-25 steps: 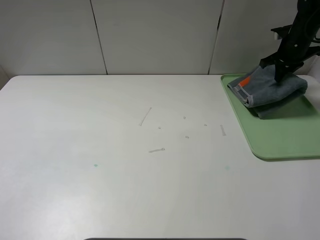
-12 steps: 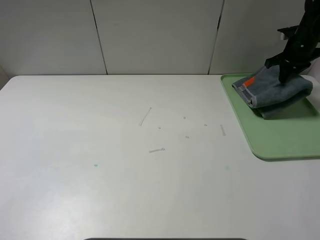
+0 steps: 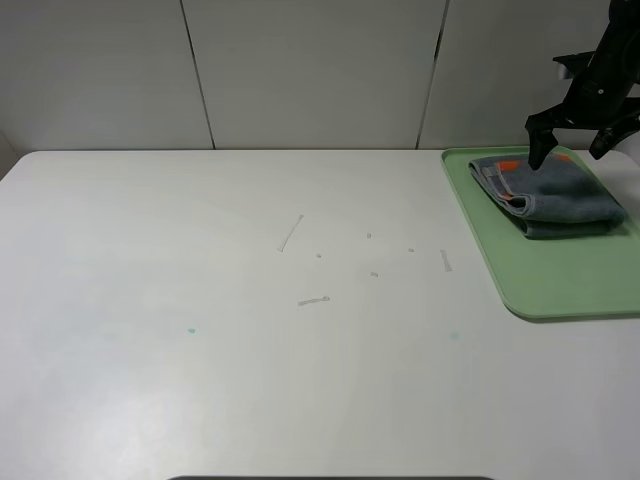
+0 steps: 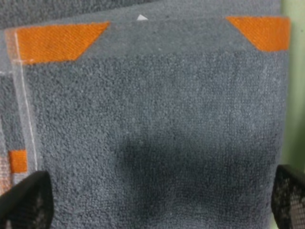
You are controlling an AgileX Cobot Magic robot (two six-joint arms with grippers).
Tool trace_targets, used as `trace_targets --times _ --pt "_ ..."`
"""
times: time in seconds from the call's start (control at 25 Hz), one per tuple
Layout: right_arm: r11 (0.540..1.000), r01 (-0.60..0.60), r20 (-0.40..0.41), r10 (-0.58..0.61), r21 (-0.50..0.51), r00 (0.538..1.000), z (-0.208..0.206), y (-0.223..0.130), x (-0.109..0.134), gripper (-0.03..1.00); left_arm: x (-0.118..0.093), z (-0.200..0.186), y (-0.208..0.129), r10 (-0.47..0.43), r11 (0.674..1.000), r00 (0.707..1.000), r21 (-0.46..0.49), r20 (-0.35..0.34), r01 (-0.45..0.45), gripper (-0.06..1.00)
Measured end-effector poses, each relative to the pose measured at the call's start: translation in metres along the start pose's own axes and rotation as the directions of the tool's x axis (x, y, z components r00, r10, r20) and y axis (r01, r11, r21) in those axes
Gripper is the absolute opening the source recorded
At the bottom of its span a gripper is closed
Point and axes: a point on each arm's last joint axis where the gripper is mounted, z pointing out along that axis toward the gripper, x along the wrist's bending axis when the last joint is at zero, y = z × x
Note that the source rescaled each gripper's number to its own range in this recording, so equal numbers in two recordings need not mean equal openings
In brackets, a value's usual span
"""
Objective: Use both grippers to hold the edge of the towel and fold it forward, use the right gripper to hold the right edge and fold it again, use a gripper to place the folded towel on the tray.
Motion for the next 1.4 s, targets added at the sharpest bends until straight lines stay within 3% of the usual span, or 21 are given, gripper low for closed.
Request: trace_targets --times 0.24,0.68,1.0,1.4 --pt "1.000 -0.003 0.001 0.003 -0.025 1.000 -0.013 0.001 -0.001 1.00 0.000 0.000 0.000 0.000 1.000 1.000 0.000 0.000 0.000 0.94" --pt "0.993 -0.033 -0.054 0.027 -0.117 0.998 -0.084 -0.018 0.006 1.00 0.000 0.000 0.000 0.000 1.000 1.000 0.000 0.000 0.000 0.94" --pt "0.992 -0.061 -0.096 0.050 -0.113 0.994 -0.128 -0.062 0.016 1.00 0.000 0.000 0.000 0.000 1.000 1.000 0.000 0.000 0.000 0.94" --pt "0.994 -0.097 -0.134 0.089 -0.052 0.987 -0.158 -0.144 0.035 1.00 0.000 0.000 0.000 0.000 1.000 1.000 0.000 0.000 0.000 0.94"
